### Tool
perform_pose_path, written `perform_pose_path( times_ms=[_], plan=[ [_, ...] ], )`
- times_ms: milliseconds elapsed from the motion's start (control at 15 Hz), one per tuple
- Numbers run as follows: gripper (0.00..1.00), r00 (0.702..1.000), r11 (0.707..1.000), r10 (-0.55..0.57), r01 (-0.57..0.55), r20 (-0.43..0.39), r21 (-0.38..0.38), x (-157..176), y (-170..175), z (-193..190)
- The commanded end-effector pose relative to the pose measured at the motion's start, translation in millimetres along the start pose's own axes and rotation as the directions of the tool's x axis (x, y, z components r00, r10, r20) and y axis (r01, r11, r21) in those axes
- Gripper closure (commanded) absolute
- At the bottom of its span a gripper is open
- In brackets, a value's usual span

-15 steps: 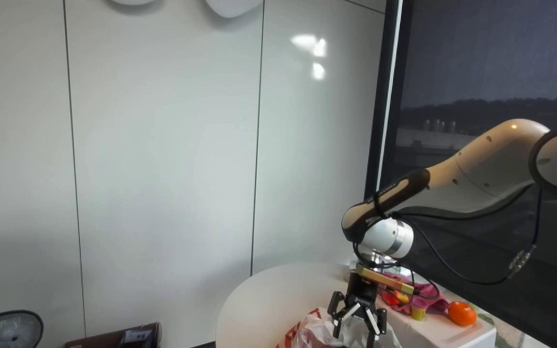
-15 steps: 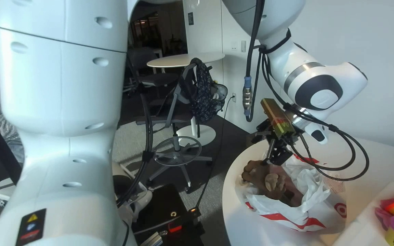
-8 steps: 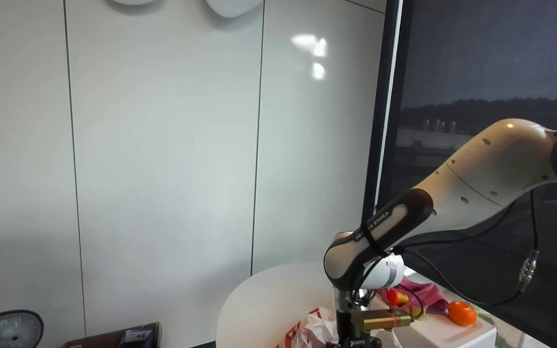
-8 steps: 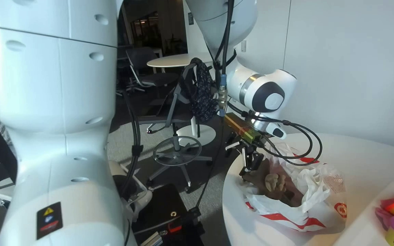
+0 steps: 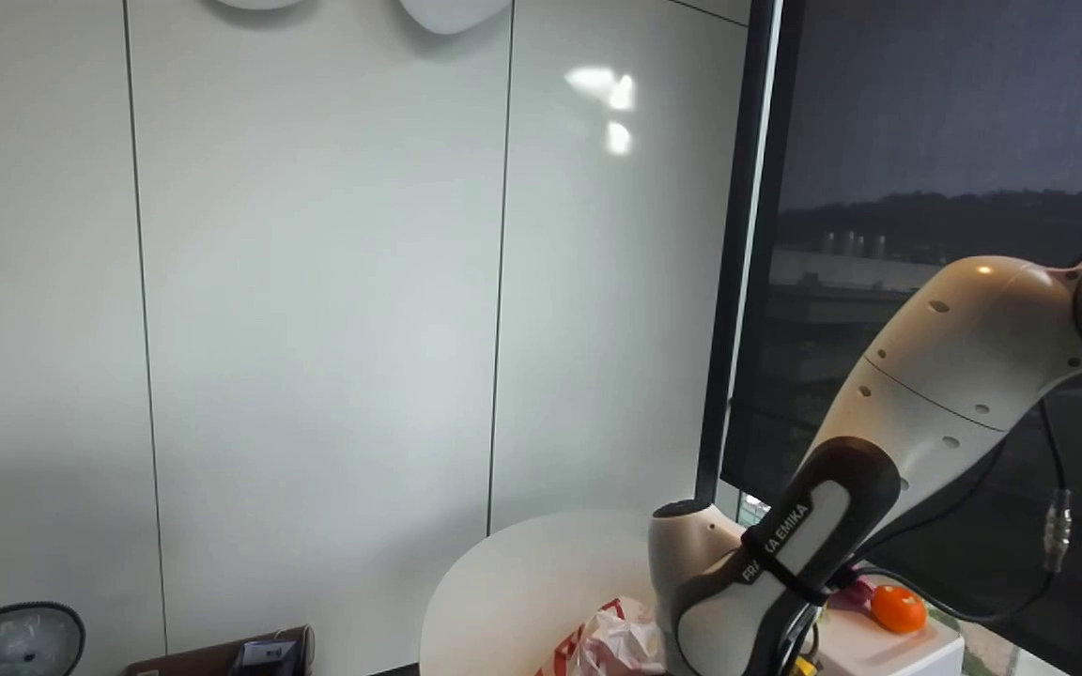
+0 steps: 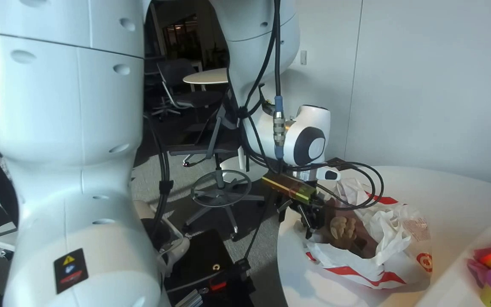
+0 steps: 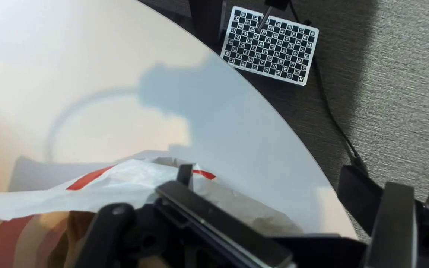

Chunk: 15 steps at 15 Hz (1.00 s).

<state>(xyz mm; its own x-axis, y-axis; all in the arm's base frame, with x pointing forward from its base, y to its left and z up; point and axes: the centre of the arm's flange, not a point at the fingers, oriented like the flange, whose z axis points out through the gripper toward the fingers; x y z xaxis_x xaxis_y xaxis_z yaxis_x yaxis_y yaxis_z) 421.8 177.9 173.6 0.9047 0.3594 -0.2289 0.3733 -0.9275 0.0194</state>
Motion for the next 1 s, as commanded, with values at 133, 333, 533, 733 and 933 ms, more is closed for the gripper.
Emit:
perform_pose_path(
  times_ms=[133,333,533,733,933],
  plan=[
    [0.00,1.000,1.000,-0.014,0.014,0.015,0.020,-4,-2,4],
    [0.00,1.000,0.998,-0.024,0.024,-0.002,0.058,1,-21,17],
    [0.00,0.997,0.997,0.010,-0.003,-0.082,0.075,14,-32,11],
    [0.00,0.978,0.999,0.013,-0.004,-0.210,0.043,31,-32,-17],
    [0.00,0.946,1.000,0.015,-0.018,-0.323,-0.006,49,-24,-36]
  ],
)
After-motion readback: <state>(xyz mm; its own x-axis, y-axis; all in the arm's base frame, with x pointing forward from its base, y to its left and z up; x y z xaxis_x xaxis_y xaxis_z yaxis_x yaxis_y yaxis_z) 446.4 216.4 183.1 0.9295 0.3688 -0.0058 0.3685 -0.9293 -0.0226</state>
